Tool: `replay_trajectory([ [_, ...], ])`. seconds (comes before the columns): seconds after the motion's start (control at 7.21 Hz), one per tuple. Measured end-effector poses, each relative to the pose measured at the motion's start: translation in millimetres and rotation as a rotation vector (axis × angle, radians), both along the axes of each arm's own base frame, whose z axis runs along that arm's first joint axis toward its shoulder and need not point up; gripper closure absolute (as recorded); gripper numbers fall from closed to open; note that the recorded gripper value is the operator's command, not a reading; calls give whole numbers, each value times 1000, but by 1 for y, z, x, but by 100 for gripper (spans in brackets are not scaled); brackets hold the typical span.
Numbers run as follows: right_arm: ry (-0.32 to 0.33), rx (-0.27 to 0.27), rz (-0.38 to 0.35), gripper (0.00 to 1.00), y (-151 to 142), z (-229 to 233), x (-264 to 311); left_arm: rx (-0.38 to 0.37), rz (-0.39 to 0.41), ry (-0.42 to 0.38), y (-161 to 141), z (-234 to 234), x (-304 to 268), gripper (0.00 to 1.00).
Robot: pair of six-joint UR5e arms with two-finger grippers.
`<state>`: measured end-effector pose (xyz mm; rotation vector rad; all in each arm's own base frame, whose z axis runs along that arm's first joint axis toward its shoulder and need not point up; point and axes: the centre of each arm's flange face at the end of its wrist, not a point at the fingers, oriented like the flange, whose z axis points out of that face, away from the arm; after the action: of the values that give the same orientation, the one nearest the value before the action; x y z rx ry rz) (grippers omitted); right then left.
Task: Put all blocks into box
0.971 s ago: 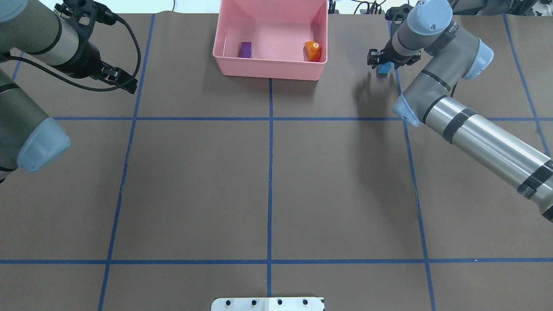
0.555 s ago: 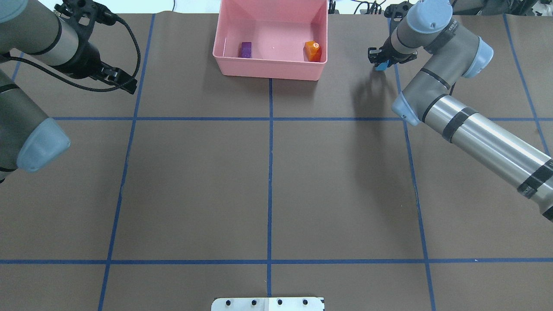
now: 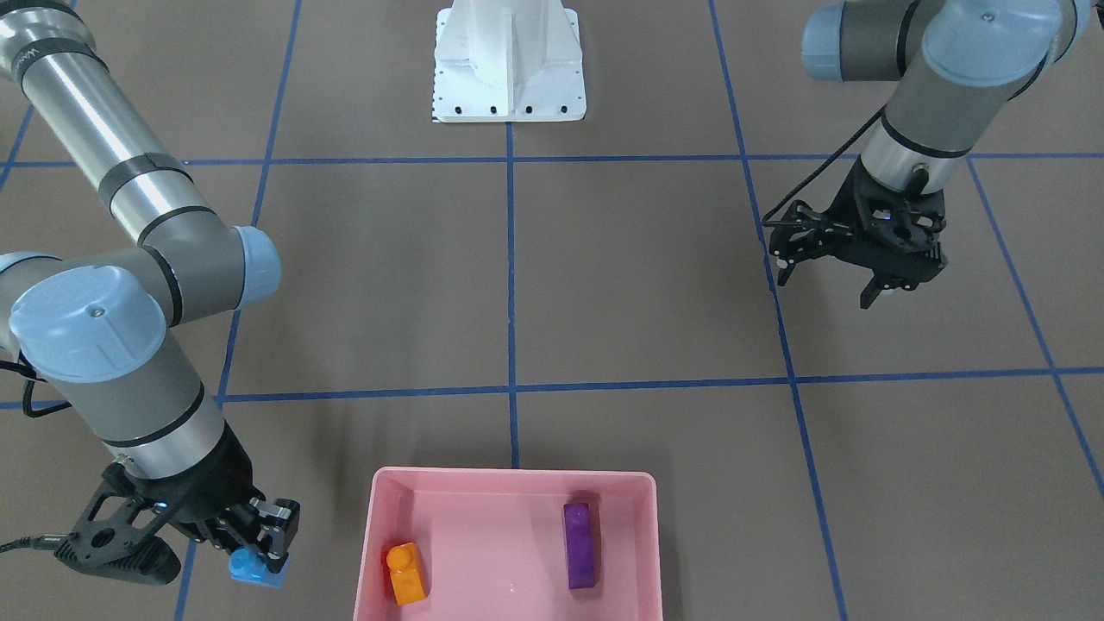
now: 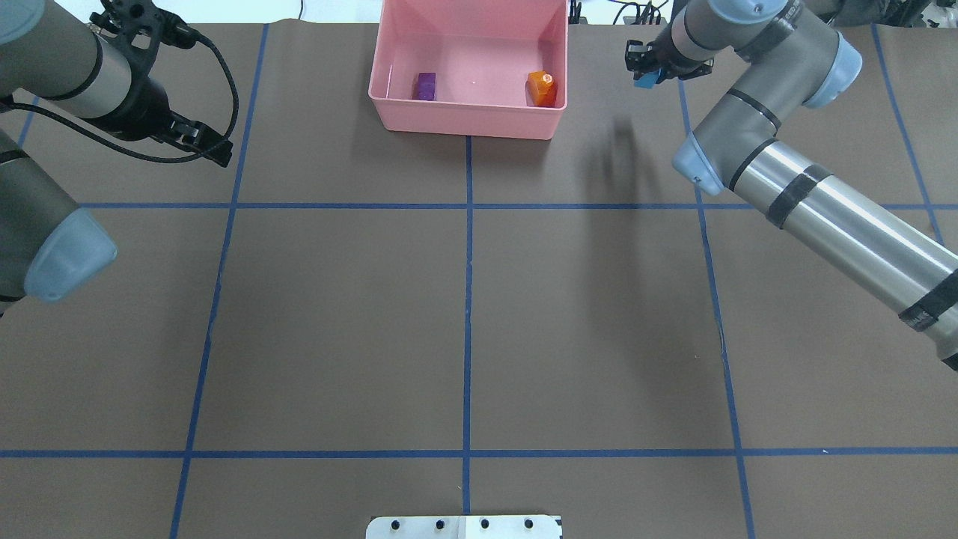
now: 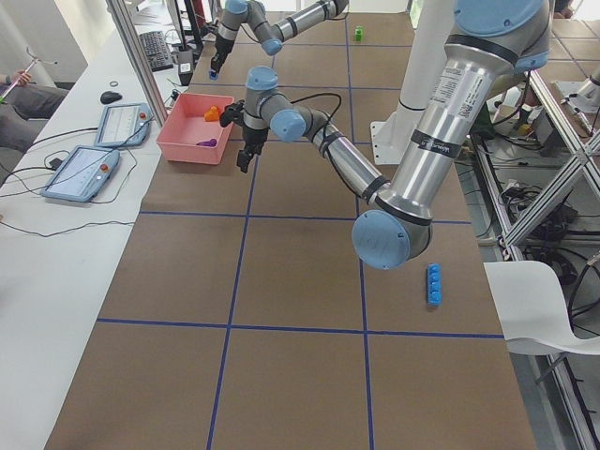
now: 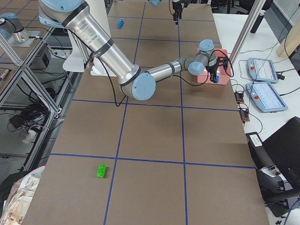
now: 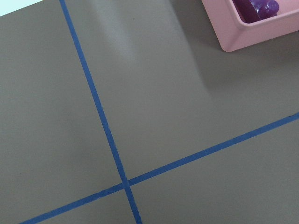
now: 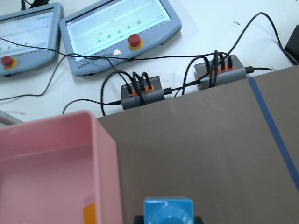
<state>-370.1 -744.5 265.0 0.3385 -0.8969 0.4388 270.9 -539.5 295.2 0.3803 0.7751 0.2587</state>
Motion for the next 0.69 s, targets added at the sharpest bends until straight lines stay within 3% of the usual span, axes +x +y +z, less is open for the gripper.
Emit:
replay_trajectory([
  [0.14, -9, -37, 15, 100, -1, -45, -15, 0, 0, 1, 0, 0, 0, 0],
  [0.42, 27, -64, 18, 100, 15, -79, -59, -1, 0, 0, 0, 0, 0, 0],
  [0.55, 43, -69, 12, 77, 23, -81, -75, -1, -1, -1, 0, 1, -1, 0],
  [0.69, 55, -77, 3, 1, 29, -80, -86, -2, -1, -1, 0, 1, -1, 0],
])
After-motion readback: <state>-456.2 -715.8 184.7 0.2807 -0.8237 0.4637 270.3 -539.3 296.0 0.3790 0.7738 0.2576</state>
